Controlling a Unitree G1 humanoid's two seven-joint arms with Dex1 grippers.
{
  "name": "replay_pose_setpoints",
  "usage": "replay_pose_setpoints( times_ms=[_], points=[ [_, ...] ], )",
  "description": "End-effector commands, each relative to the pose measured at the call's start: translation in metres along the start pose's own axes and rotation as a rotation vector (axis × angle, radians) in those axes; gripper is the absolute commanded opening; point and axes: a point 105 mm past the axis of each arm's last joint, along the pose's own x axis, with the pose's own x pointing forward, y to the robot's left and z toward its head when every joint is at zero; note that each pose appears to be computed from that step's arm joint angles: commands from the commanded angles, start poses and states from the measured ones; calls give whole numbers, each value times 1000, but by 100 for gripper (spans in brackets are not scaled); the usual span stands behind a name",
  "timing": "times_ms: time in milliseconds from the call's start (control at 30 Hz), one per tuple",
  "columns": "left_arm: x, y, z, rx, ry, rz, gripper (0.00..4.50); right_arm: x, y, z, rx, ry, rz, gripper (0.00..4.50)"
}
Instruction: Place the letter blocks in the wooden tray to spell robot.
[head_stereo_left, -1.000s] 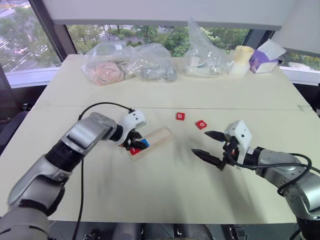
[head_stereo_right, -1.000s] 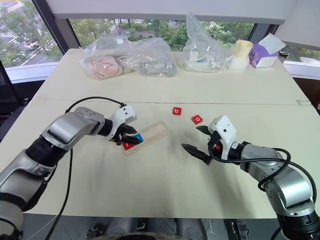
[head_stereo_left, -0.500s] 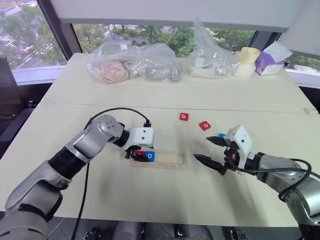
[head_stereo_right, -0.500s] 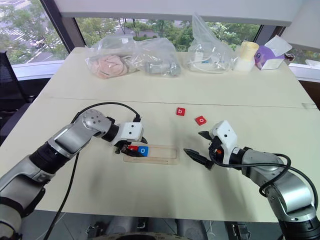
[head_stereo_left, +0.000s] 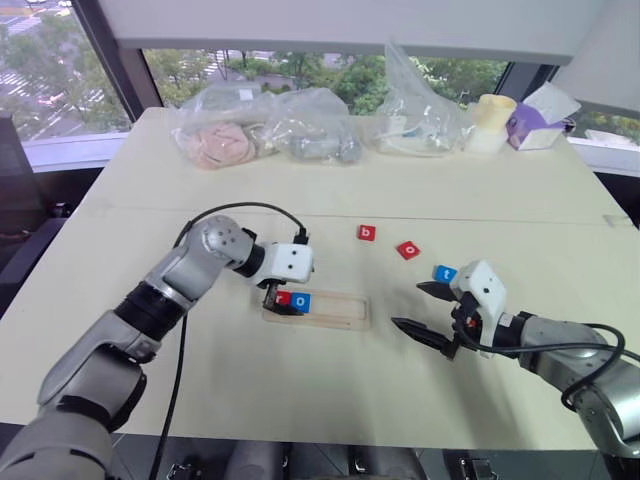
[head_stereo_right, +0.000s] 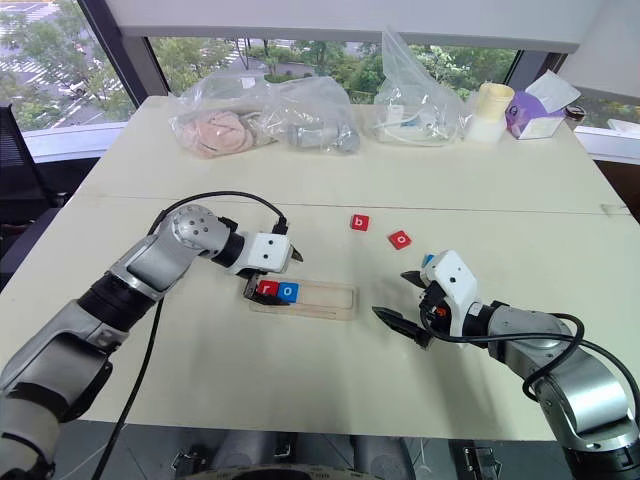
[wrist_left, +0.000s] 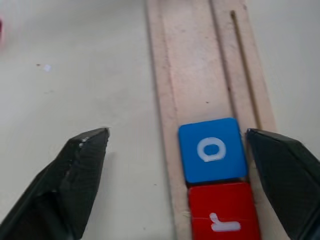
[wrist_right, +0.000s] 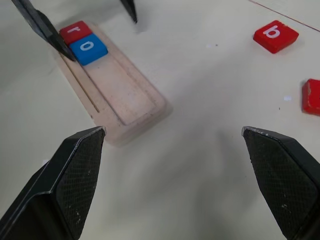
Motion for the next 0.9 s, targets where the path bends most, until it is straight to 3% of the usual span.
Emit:
replay_pose_setpoints(
  times_ms=[33, 200, 333, 367, 533, 600, 700, 800, 900],
  points=[
    [-26, 5, 25, -112, -144, -9, 446, 0, -2, 6, -26, -27, -2, 450],
    [-76, 17, 42, -309, -316, 14, 446, 2, -5, 9, 14, -59, -2, 450],
    [-131, 32, 28, -381, -469, 327, 446, -1, -11, 34, 61, -174, -19, 450],
    [-137, 22, 15, -423, -430, 373, 446, 2, -12, 44, 64, -207, -11, 450],
    [-136, 9, -18, -675, -392, 598, 446, 34, -29, 69, -12, -199, -10, 450],
    [-131, 3, -20, -653, -365, 651, 446, 50, -39, 69, -56, -152, -26, 450],
    [-130, -7, -4, -501, -372, 715, 446, 78, -44, 73, -94, -84, 33, 450],
    [-126, -27, 10, -501, -385, 618, 446, 94, -51, 78, -113, -36, 94, 450],
    [-130, -36, 18, -521, -420, 574, 446, 110, -74, 81, -83, 3, 50, 450]
  ],
)
